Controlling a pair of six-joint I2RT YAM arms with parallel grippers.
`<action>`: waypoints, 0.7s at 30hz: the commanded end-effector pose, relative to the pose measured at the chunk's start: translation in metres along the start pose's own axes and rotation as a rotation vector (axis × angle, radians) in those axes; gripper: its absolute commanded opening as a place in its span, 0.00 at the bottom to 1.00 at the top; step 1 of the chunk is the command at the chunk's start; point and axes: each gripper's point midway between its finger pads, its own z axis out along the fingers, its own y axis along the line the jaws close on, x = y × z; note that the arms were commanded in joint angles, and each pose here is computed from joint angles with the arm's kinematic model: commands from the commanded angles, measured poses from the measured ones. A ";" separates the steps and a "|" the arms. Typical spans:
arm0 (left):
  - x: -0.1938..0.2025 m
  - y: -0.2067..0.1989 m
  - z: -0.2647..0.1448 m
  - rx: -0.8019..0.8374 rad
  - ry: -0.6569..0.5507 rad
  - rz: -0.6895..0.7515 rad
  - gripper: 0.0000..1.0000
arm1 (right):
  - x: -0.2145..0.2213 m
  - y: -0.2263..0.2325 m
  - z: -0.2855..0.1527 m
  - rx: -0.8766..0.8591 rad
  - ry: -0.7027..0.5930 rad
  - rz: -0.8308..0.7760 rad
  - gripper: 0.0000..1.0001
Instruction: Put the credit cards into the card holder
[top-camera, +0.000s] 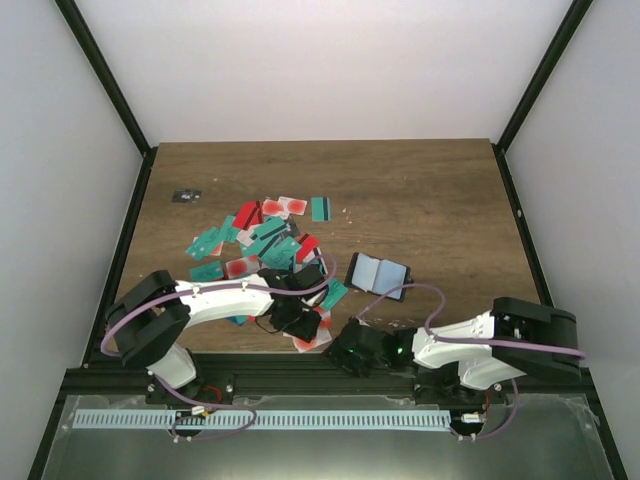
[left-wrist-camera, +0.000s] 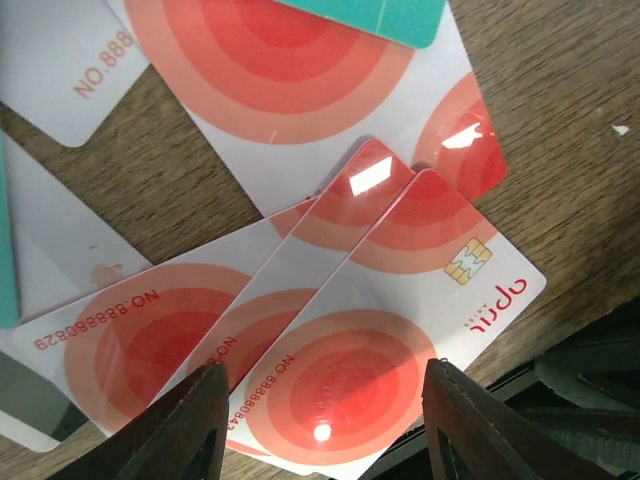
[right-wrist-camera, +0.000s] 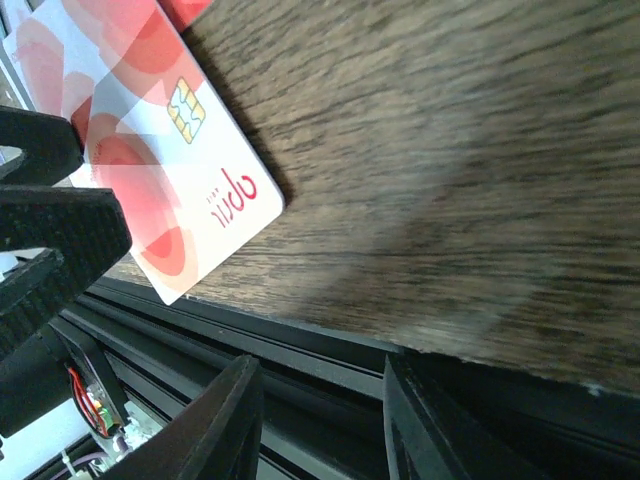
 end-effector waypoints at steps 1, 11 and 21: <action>0.004 -0.009 0.009 0.064 0.025 0.009 0.56 | -0.004 -0.013 -0.002 0.025 -0.025 0.022 0.36; 0.025 -0.027 0.013 0.156 0.055 -0.012 0.55 | -0.012 -0.006 -0.005 -0.057 -0.066 0.036 0.39; 0.032 -0.031 0.015 0.180 0.073 -0.024 0.54 | -0.010 0.006 0.008 -0.101 -0.042 0.026 0.39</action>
